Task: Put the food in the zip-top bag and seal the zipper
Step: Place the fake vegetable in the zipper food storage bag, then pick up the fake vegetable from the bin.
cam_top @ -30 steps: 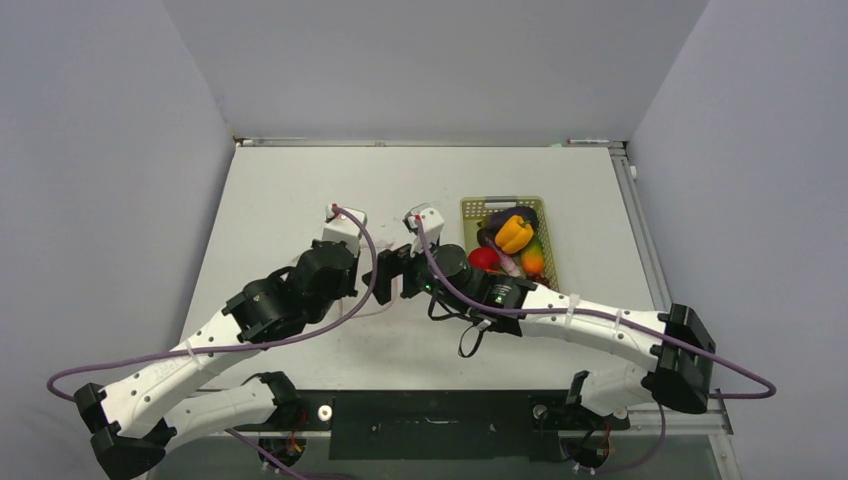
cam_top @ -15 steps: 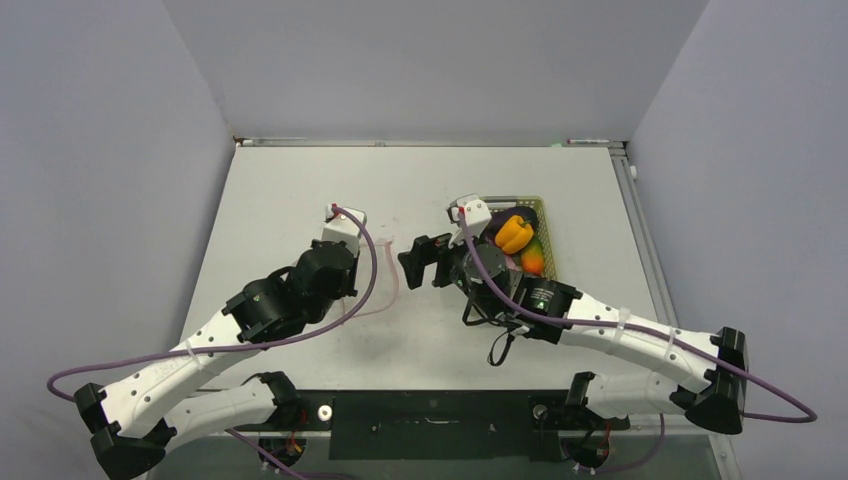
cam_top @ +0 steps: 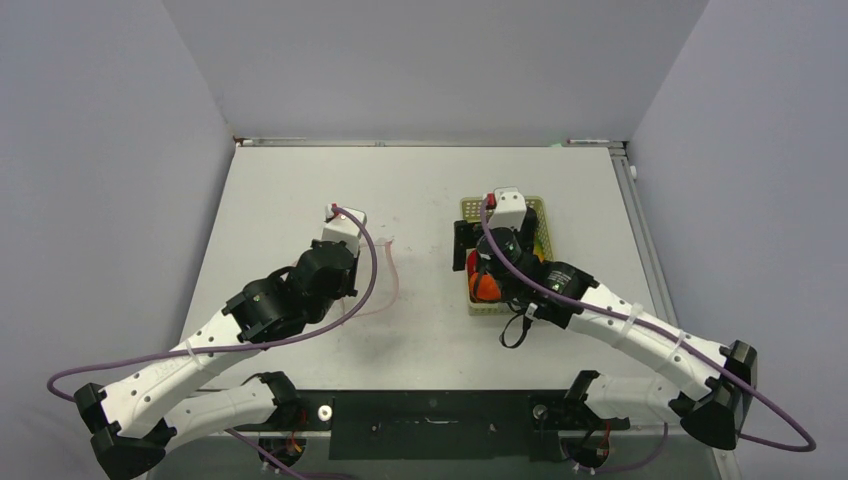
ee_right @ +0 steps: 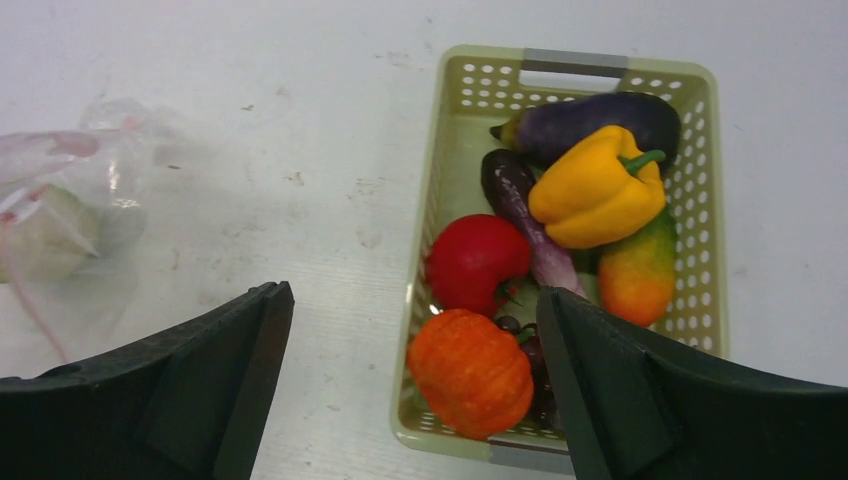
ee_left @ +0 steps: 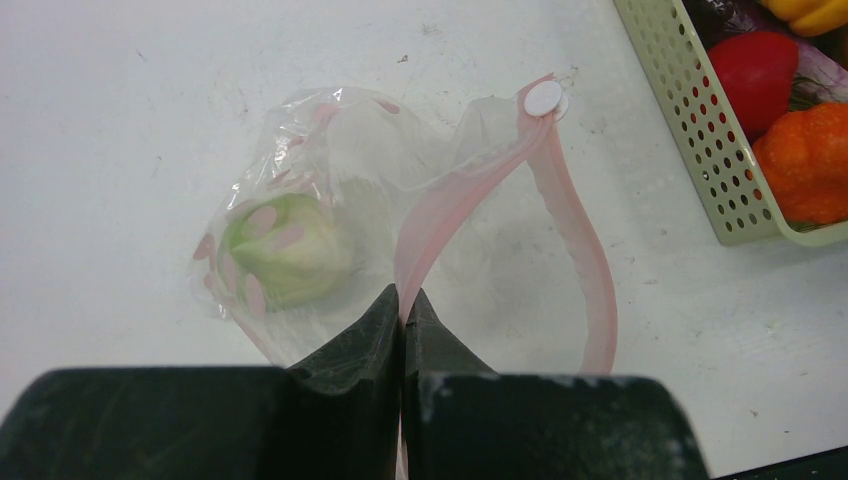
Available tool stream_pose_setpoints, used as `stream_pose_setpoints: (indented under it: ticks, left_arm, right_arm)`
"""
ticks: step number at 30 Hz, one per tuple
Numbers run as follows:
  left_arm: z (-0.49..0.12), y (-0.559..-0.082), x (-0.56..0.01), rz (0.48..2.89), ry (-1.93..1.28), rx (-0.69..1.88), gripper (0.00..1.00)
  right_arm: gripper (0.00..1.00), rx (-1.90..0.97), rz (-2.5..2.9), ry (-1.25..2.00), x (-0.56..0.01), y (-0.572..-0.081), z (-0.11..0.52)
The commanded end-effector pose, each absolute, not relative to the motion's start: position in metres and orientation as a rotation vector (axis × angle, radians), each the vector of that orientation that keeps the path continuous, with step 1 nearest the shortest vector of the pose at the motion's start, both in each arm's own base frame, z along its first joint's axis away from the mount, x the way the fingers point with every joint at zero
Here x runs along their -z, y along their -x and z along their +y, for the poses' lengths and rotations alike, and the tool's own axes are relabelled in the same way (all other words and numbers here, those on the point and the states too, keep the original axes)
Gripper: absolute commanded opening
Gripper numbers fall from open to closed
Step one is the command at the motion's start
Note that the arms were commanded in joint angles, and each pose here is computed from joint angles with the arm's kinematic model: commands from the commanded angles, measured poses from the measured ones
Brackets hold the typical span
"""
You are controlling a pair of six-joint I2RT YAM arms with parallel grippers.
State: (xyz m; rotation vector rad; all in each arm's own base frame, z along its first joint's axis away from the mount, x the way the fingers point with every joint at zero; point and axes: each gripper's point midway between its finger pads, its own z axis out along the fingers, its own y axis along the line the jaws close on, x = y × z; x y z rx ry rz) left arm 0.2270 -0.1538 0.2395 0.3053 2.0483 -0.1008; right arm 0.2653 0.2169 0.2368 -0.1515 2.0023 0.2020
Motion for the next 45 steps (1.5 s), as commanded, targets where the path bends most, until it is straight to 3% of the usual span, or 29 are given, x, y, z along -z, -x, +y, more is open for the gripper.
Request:
stream_pose_setpoints:
  ticks: [1, 12, 31, 45]
  left_arm:
    - [-0.156, -0.232, -0.248, 2.018, -0.269, 0.122, 0.0]
    - [-0.158, -0.232, -0.246, 2.025, -0.275, 0.124, 0.0]
    - [-0.16, -0.233, -0.243, 2.037, -0.286, 0.125, 0.0]
    - [-0.16, -0.233, -0.242, 2.04, -0.287, 0.122, 0.0]
  right_arm:
    - [0.98, -0.133, 2.041, 0.11, -0.226, -0.265, 0.187]
    - [0.97, -0.072, 2.186, 0.133, -0.175, -0.266, 0.167]
    - [0.95, -0.281, 2.371, 0.152, -0.106, -0.259, 0.175]
    - [0.78, -0.319, 2.379, 0.162, -0.103, -0.249, 0.175]
